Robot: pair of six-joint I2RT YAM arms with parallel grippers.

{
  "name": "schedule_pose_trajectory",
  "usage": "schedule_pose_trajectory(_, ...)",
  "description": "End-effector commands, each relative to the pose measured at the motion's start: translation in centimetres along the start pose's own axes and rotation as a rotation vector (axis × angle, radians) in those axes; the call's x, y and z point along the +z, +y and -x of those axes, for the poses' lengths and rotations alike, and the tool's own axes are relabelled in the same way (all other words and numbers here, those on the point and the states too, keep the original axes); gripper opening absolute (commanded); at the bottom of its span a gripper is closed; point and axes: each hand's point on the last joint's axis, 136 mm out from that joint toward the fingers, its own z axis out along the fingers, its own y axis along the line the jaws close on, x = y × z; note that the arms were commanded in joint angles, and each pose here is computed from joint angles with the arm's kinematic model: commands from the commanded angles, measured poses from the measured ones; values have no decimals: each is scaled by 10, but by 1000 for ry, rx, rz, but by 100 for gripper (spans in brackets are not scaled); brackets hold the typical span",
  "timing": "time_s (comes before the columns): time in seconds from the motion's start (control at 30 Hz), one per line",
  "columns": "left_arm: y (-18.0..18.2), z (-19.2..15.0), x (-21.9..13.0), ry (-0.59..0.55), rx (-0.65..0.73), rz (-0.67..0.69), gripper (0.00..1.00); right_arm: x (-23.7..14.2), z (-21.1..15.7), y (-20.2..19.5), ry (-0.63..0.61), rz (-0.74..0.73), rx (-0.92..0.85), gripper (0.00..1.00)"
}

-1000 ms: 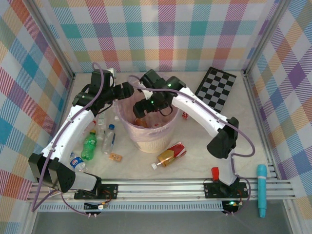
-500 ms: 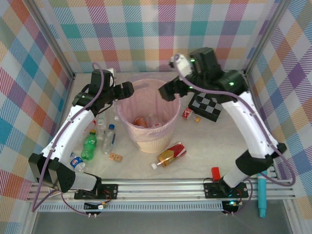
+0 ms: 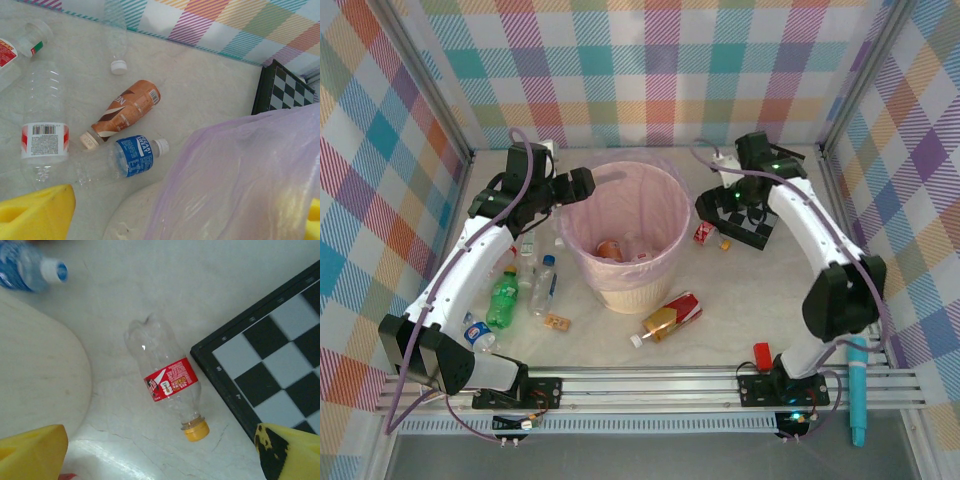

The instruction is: Put the plastic bottles in the bin

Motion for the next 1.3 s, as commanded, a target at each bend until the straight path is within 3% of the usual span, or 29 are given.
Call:
schedule_pose_trajectory(0.0, 7, -14, -1, 50, -1, 19, 86, 24, 17, -6, -44, 8, -69, 94)
schedule_pose_trajectory(0.27, 8, -11, -5, 27, -28, 25, 85, 81, 3, 4, 83, 145, 16, 91)
schedule_pose_trajectory(1.07, 9, -9, -1, 28, -41, 21, 85, 123, -62, 22, 291, 151, 185, 81)
schedule_pose_trajectory(1.27, 9, -10, 2, 36, -42, 19, 85, 135, -77, 20, 343, 112, 237, 84)
